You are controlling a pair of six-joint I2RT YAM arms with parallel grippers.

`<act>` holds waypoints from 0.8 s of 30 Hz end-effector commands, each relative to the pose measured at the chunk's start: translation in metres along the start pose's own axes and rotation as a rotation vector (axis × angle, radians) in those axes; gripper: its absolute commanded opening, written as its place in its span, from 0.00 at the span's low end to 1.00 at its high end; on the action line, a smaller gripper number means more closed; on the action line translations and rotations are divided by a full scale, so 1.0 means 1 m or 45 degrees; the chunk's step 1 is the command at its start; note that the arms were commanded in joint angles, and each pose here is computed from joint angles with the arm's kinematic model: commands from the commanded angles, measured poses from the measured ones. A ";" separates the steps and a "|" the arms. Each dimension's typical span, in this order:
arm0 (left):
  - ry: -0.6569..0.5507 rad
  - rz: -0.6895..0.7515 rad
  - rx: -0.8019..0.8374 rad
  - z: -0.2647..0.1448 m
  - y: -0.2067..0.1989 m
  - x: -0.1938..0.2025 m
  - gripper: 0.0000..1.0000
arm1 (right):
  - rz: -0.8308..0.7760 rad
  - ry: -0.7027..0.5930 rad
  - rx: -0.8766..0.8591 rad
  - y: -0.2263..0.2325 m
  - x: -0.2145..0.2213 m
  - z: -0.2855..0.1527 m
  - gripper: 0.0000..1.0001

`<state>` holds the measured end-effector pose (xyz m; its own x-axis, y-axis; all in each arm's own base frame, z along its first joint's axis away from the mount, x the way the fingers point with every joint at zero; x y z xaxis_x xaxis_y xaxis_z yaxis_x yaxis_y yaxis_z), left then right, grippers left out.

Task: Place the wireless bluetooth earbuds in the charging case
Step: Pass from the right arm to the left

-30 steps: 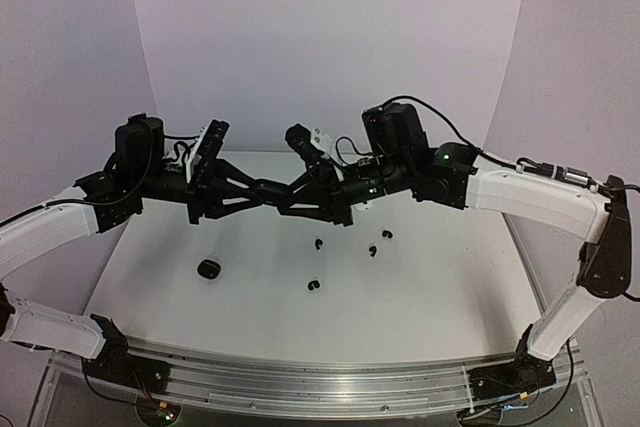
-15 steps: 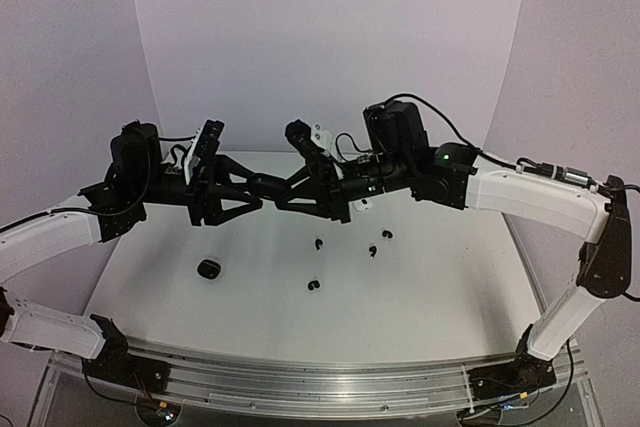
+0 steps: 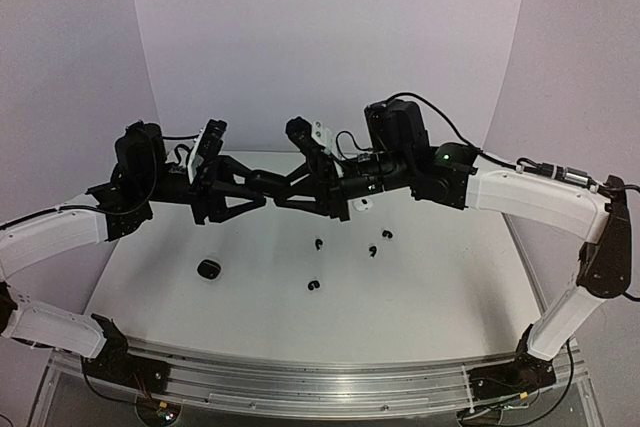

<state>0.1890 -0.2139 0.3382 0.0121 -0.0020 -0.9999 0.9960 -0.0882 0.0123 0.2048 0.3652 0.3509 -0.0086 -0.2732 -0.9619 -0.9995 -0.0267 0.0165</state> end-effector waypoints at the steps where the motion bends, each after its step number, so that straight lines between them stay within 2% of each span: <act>1: -0.010 0.005 0.003 0.001 -0.001 -0.003 0.39 | -0.079 -0.103 0.007 0.004 -0.026 -0.009 0.00; 6: -0.014 0.012 0.002 0.001 -0.001 -0.005 0.31 | -0.070 -0.094 0.004 0.003 -0.023 -0.007 0.00; 18: 0.005 -0.002 -0.008 0.000 -0.001 -0.003 0.01 | -0.088 -0.104 0.010 0.002 -0.027 -0.007 0.00; 20: 0.006 -0.002 -0.008 0.000 -0.001 -0.004 0.00 | -0.083 -0.101 0.013 0.001 -0.026 -0.006 0.00; 22: 0.011 0.000 -0.014 0.000 -0.001 -0.003 0.00 | -0.062 -0.095 0.036 0.000 -0.025 -0.006 0.05; 24: 0.016 0.016 -0.025 -0.001 -0.002 -0.004 0.00 | -0.031 -0.088 0.077 -0.002 -0.024 -0.007 0.24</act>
<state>0.1914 -0.2140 0.3371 0.0164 0.0036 -0.9999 0.9983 -0.0561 0.0162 0.2058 0.3652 0.3507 -0.0200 -0.2760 -0.9610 -0.9997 -0.0099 0.0236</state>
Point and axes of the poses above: each gripper's point midway between its finger pads, its own z axis out along the fingers, its own y axis along the line the jaws close on, x = y × z, the point moved 10 cm from there along -z, back along the fingers, and after that the axes turned 1 degree about z, right-handed, at the moved point
